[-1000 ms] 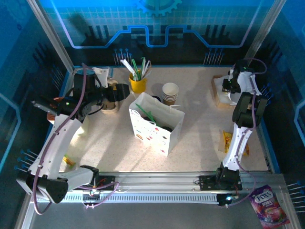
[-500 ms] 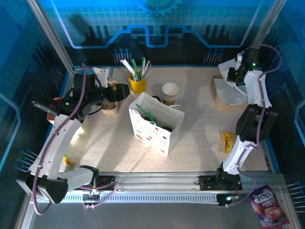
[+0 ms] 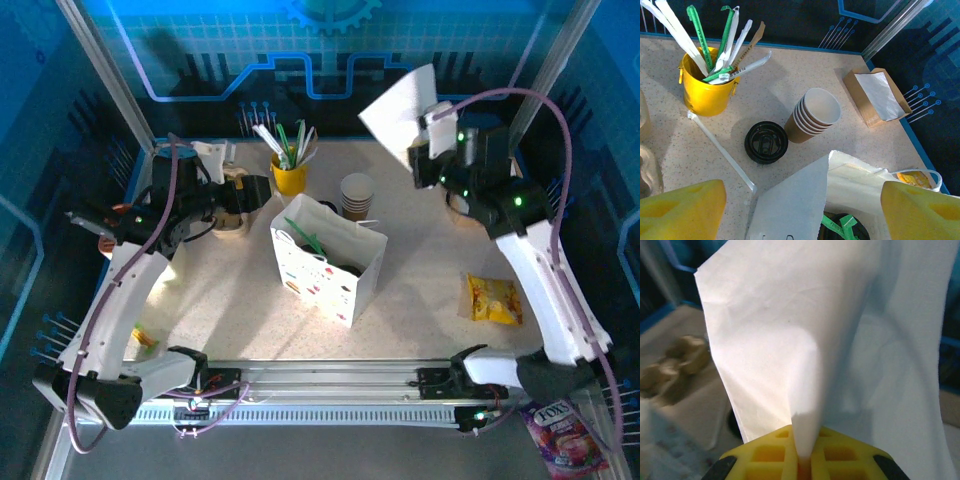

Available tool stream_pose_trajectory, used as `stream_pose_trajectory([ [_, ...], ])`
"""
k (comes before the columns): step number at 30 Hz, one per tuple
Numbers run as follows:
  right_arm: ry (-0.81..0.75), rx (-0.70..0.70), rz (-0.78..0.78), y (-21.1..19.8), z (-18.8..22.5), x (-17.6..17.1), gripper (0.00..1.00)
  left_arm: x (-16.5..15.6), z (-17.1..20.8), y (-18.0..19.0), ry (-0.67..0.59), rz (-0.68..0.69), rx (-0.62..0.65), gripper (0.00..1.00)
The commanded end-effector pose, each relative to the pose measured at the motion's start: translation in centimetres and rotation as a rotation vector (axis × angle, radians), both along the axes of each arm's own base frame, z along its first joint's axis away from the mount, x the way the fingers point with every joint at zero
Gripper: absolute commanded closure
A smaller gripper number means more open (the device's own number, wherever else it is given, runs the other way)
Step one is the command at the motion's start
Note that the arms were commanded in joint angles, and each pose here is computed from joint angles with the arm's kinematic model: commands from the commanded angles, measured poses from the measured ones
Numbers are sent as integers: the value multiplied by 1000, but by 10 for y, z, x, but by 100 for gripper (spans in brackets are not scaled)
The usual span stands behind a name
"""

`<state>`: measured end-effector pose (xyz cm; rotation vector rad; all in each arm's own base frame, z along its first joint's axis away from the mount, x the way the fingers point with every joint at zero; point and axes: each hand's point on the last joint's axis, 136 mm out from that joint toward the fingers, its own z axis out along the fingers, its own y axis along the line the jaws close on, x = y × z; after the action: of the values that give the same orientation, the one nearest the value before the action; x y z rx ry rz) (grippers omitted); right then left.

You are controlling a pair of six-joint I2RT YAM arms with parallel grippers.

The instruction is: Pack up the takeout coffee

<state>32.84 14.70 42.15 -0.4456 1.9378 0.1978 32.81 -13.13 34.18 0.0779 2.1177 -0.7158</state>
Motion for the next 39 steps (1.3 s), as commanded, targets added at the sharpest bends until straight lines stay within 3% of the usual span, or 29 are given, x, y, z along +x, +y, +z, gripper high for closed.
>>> stream_pose_trajectory([
  [1, -6, -144, 6, 14, -11, -21, 89, -3, 17, 6, -51, 28, -9, 18],
  [10, -1, -325, 164, 86, -44, -73, 89, -1, 18, 16, -62, 80, 22, 17],
  [20, 156, -417, 224, 127, -114, -78, 87, -1, 13, 16, -70, 71, 32, 17],
  [31, 329, -354, 340, 140, -160, -94, 79, -3, 14, 14, -81, 56, 28, 17],
  [39, 348, -233, 451, 147, -144, -103, 66, -3, 13, 13, -82, 47, 28, 17],
])
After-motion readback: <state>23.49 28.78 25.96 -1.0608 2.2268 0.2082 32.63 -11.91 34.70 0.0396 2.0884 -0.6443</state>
